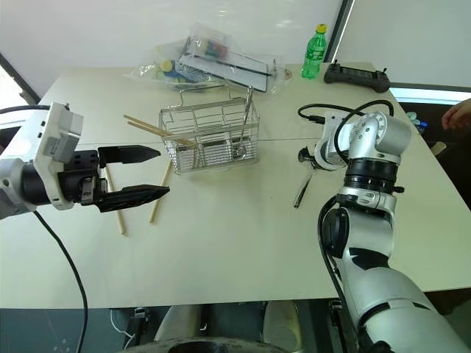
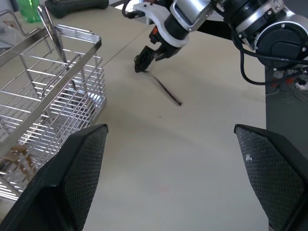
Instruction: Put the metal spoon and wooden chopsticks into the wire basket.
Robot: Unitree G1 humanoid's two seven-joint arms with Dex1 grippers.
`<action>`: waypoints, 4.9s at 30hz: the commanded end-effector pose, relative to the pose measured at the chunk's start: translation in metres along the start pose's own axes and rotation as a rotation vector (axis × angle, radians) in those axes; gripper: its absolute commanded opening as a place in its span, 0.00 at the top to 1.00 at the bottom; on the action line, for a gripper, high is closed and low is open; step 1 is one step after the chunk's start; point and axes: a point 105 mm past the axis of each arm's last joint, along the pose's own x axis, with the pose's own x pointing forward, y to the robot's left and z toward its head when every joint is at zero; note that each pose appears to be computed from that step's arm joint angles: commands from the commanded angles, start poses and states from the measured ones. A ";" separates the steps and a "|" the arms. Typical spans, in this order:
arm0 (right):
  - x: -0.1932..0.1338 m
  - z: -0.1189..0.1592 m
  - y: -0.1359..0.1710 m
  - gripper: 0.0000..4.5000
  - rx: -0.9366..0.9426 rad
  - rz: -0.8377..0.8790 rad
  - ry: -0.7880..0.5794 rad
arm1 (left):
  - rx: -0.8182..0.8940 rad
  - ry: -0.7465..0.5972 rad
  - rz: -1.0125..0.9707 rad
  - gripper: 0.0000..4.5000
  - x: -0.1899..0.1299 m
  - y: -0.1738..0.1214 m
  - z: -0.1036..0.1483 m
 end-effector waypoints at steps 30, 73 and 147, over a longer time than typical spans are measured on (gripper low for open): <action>0.019 -0.015 0.008 0.99 0.112 -0.019 0.111 | 0.064 -0.003 -0.031 0.00 0.002 -0.006 0.018; -0.145 0.056 0.166 0.99 -0.292 0.848 -1.209 | 0.091 -0.125 0.105 0.00 0.004 0.030 0.038; -0.199 -0.045 0.023 0.07 -0.948 0.966 -0.732 | -0.981 0.367 1.276 0.18 -0.019 0.214 -0.135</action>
